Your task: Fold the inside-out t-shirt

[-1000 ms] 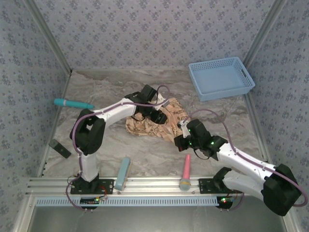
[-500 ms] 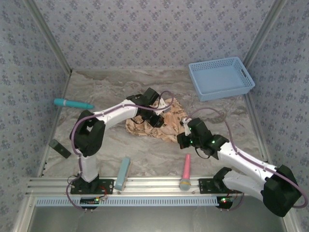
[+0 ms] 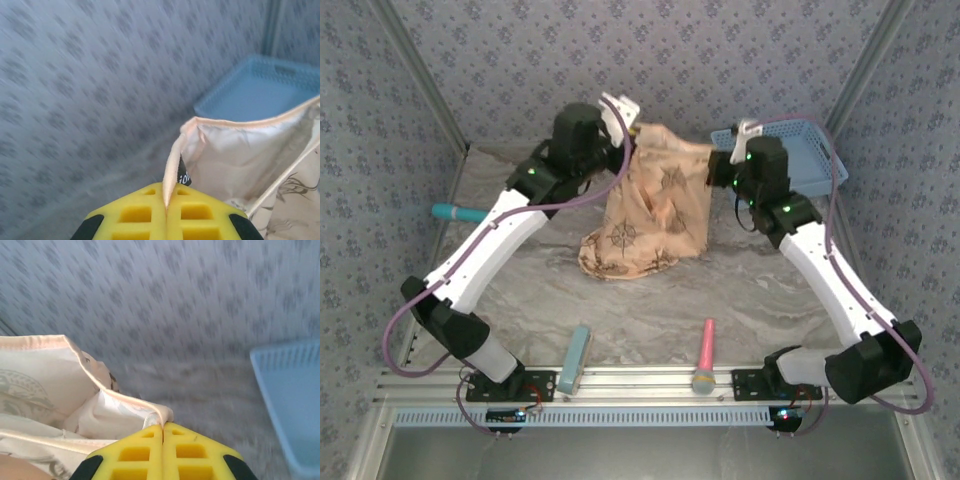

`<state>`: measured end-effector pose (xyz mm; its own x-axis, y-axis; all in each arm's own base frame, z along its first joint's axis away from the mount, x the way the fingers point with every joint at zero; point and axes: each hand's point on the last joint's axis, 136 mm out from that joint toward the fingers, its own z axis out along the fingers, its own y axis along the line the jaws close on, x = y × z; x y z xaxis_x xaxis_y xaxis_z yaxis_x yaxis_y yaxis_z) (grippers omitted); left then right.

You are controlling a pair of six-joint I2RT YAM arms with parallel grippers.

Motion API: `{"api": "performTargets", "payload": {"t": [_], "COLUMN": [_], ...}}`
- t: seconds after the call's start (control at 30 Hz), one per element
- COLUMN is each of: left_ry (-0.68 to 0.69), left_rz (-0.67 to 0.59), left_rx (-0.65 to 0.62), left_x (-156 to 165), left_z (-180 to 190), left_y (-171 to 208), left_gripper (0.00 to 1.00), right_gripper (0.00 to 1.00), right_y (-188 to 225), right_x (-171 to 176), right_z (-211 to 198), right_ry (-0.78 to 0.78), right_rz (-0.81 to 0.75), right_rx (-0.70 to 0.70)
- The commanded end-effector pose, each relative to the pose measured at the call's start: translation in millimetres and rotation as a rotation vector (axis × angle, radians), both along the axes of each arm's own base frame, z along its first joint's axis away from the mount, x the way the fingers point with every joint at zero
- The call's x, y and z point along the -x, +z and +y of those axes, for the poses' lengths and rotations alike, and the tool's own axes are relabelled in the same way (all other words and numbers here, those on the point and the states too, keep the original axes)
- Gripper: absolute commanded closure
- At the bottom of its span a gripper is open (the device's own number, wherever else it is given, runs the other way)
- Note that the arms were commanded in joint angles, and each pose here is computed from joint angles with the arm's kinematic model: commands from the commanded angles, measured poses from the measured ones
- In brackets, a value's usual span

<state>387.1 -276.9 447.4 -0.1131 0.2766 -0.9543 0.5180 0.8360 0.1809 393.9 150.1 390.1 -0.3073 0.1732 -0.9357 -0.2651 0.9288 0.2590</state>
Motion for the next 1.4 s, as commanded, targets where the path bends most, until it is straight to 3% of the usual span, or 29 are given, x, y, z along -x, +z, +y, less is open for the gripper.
{"api": "performTargets", "payload": {"t": [0.0,0.23,0.4,0.5,0.63,0.77,0.83,0.93,1.07,1.23,1.37], "left_ry": [0.104,-0.015,-0.083,-0.071,-0.024,-0.116,-0.118,-0.133,-0.091,-0.033,-0.045], "left_rz": [-0.156,-0.286,-0.344,-0.381,-0.423,-0.338,-0.288,-0.226,-0.178,-0.113,-0.094], "left_rx": [0.103,0.275,0.334,0.308,0.234,0.099,0.063,0.029,0.013,-0.005,0.003], "left_x": [25,111,135,130,108,86,74,63,47,30,27], "left_z": [41,65,67,64,56,20,9,-5,-10,-14,-21], "left_y": [85,156,179,184,188,151,130,109,98,86,82], "left_gripper": [1.00,1.00,1.00,1.00,1.00,1.00,1.00,1.00,1.00,1.00,1.00], "right_gripper": [1.00,1.00,1.00,1.00,1.00,0.99,0.77,0.56,0.49,0.33,0.23], "right_y": [73,158,191,196,188,119,72,27,4,-14,-40], "right_x": [24,99,127,118,77,37,31,41,72,126,142], "right_z": [-13,-23,-35,-36,-23,31,57,80,90,113,111], "right_ry": [-0.019,0.011,0.005,-0.021,0.006,0.220,0.336,0.462,0.568,0.702,0.713], "right_rz": [-0.154,-0.366,-0.451,-0.463,-0.418,-0.238,-0.138,-0.074,-0.131,-0.259,-0.247], "right_rx": [0.038,0.024,-0.001,0.012,0.023,0.069,0.092,0.133,0.245,0.361,0.419]}}
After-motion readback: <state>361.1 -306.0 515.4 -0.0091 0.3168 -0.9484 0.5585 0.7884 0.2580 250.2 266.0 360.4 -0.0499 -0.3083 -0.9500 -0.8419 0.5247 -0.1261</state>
